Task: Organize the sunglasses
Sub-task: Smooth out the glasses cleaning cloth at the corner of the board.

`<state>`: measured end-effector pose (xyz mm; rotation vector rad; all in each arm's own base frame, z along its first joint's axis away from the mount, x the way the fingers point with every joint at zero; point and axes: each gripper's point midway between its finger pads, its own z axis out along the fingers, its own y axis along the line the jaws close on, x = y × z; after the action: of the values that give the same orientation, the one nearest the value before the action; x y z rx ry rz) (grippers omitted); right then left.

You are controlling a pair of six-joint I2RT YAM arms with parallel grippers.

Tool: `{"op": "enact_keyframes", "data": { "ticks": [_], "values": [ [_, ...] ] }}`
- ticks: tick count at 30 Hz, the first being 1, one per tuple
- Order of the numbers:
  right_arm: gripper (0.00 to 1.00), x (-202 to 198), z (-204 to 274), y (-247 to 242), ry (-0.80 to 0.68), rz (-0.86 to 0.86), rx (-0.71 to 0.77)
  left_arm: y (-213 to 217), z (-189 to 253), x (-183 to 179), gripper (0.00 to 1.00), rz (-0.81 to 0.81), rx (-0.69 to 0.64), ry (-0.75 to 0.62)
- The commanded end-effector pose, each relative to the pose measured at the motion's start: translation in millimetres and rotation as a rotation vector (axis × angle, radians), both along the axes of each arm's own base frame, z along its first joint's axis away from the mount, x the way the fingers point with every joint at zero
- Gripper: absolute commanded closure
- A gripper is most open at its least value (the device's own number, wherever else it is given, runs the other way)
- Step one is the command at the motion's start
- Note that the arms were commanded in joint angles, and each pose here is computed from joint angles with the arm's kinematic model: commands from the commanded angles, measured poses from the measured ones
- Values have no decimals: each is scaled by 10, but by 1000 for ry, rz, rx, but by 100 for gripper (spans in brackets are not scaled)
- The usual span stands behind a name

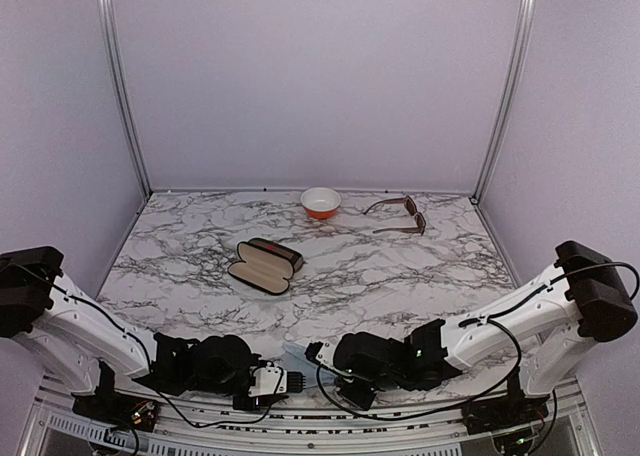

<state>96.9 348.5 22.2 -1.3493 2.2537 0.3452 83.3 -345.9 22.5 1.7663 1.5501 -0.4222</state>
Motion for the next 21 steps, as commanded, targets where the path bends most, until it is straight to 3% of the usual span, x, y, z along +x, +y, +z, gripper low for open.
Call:
{"op": "enact_keyframes", "data": {
  "ticks": [1,7,11,21],
  "values": [
    [100,43,50,-36,-12,-22,14,-43,-150,-11,66,-46,44,-27],
    [100,49,95,-66,-16,-29,25,-27,-206,76,75,-32,50,-88],
    [100,57,139,-59,-21,-32,37,-36,-210,124,89,-21,54,-115],
    [100,95,231,-45,-42,-45,56,-149,-43,134,100,-20,-25,-124]
  ]
}}
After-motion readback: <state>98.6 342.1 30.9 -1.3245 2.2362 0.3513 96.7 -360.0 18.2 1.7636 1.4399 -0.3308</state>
